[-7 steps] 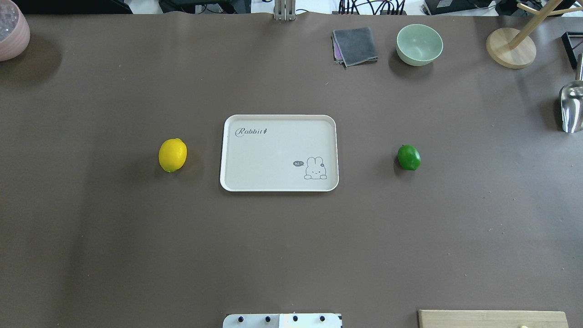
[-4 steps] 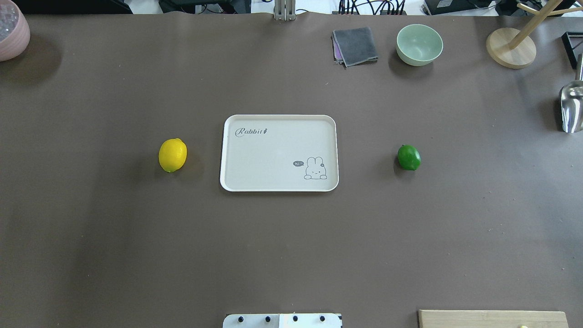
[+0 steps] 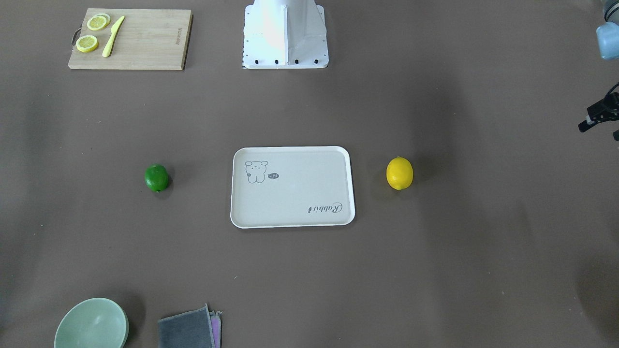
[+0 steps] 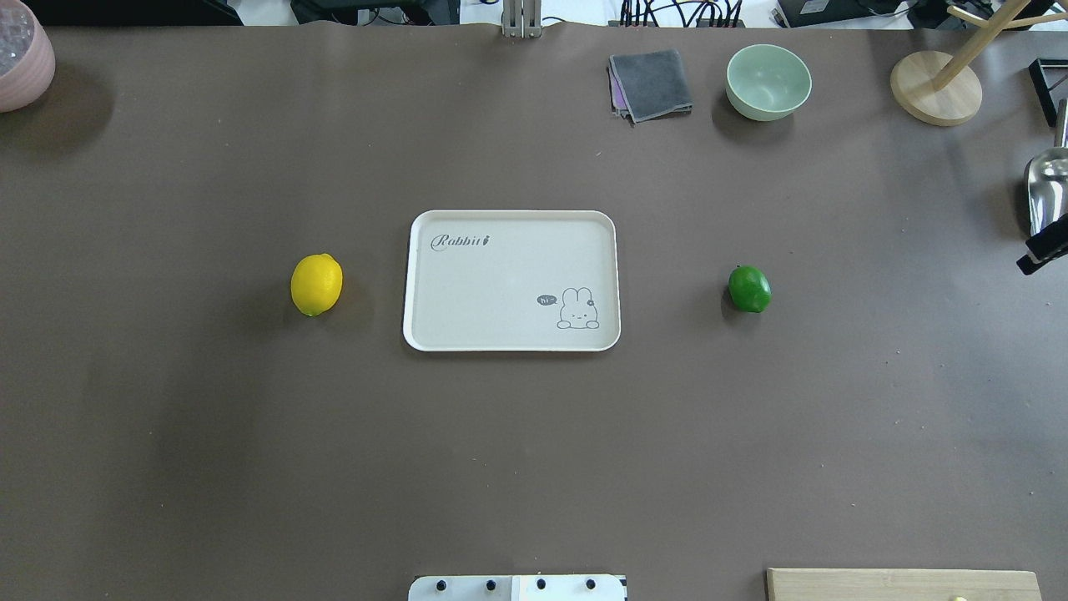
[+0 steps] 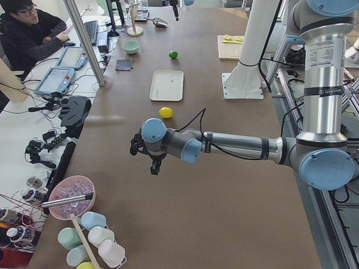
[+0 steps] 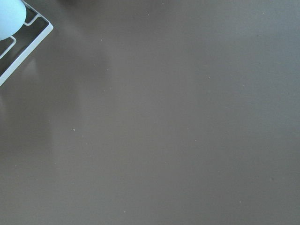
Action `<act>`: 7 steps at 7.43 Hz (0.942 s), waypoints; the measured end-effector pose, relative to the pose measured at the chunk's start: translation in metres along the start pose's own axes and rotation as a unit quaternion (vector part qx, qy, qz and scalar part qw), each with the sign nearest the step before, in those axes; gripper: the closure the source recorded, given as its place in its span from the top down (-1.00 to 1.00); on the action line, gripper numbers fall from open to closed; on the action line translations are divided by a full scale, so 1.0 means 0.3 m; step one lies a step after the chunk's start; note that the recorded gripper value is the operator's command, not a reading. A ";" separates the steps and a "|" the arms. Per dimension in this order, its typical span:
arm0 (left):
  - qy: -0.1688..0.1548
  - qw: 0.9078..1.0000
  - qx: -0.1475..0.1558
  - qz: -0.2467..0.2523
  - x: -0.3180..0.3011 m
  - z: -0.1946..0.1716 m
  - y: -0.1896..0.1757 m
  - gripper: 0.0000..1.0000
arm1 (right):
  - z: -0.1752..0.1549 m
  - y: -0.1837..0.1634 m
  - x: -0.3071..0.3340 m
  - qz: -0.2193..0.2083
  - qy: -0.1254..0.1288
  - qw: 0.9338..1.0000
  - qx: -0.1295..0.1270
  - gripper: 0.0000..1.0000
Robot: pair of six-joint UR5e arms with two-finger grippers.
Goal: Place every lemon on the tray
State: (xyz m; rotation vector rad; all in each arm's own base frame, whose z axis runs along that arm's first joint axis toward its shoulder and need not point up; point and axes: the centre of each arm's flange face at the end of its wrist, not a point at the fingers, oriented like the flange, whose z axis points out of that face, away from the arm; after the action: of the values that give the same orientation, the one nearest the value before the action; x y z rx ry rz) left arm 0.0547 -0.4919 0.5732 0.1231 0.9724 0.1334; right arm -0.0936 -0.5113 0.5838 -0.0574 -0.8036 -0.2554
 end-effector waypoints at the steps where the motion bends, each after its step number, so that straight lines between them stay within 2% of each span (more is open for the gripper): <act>1: 0.013 1.000 -0.008 -0.006 0.115 0.060 -0.047 0.99 | 0.008 -0.048 -0.085 0.003 -0.003 1.000 -0.001 1.00; 4: 0.046 0.998 -0.036 -0.015 0.483 0.252 -0.139 0.98 | 0.033 -0.168 -0.337 0.015 -0.010 1.000 -0.005 1.00; 7: 0.052 0.997 -0.058 -0.019 0.803 0.418 -0.180 0.98 | 0.077 -0.229 -0.528 0.013 -0.013 1.000 -0.013 1.00</act>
State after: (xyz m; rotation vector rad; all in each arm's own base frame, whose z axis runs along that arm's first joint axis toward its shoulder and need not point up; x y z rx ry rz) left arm 0.2960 -0.5102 0.4383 -0.0091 1.0679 0.1615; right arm -0.2322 -0.5421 0.4828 -0.0961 -0.8257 -0.2400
